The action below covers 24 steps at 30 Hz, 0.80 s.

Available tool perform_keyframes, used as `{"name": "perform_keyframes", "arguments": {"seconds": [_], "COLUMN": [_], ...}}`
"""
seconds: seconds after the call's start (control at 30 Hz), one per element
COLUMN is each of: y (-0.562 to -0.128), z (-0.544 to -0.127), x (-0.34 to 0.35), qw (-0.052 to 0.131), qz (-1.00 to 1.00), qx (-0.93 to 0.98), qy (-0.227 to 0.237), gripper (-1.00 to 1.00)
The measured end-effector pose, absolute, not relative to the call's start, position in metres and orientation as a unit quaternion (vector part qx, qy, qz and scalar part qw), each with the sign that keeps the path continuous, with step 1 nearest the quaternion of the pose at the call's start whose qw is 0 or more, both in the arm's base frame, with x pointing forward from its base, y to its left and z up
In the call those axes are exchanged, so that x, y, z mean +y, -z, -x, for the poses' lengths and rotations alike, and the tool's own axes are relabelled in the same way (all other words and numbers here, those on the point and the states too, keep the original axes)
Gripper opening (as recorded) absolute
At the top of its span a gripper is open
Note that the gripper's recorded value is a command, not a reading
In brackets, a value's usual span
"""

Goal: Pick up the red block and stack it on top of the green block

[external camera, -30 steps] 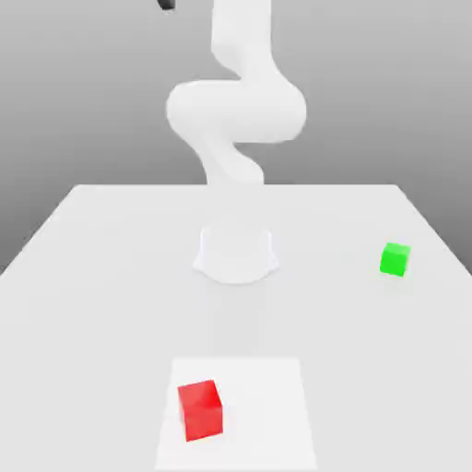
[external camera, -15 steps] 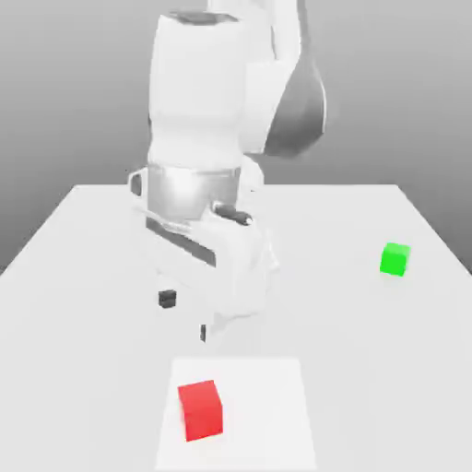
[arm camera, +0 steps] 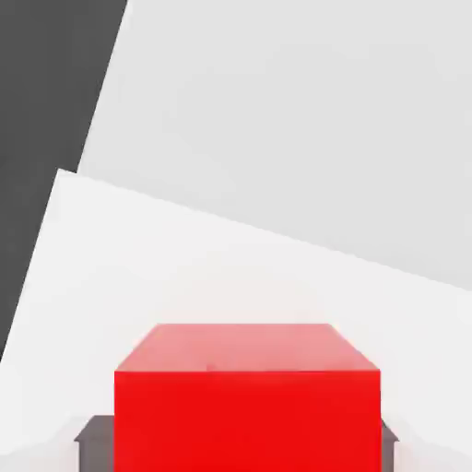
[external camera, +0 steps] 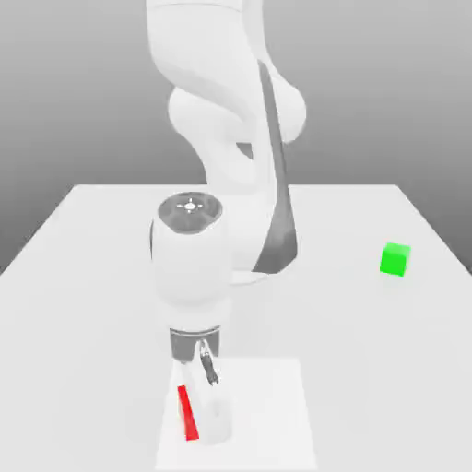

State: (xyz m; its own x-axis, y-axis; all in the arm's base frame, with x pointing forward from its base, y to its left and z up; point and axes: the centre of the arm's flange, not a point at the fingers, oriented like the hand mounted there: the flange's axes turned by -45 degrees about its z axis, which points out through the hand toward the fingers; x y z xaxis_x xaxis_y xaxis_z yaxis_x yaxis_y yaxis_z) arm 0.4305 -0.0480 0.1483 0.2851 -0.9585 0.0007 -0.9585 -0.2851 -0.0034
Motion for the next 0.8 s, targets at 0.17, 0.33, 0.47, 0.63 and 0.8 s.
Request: {"name": "perform_keyframes", "arguments": {"seconds": [0.17,0.33,0.47,0.63,0.8], "y": [-0.176,-0.226,-0.255,-0.281,-0.293], "z": [-0.432,-0.430,-0.406,-0.354,-0.270], "x": [-0.048,0.014,0.118,0.206,0.286], "qw": [0.001,0.012,0.028,0.037,0.035], "qz": [0.801,0.809,0.817,0.805,0.808], "qx": [0.598,0.587,0.576,0.591,0.588], "qy": [0.001,0.000,-0.006,-0.016,-0.024], "gripper": [-1.00,-1.00,-1.00,-1.00,-1.00]}}
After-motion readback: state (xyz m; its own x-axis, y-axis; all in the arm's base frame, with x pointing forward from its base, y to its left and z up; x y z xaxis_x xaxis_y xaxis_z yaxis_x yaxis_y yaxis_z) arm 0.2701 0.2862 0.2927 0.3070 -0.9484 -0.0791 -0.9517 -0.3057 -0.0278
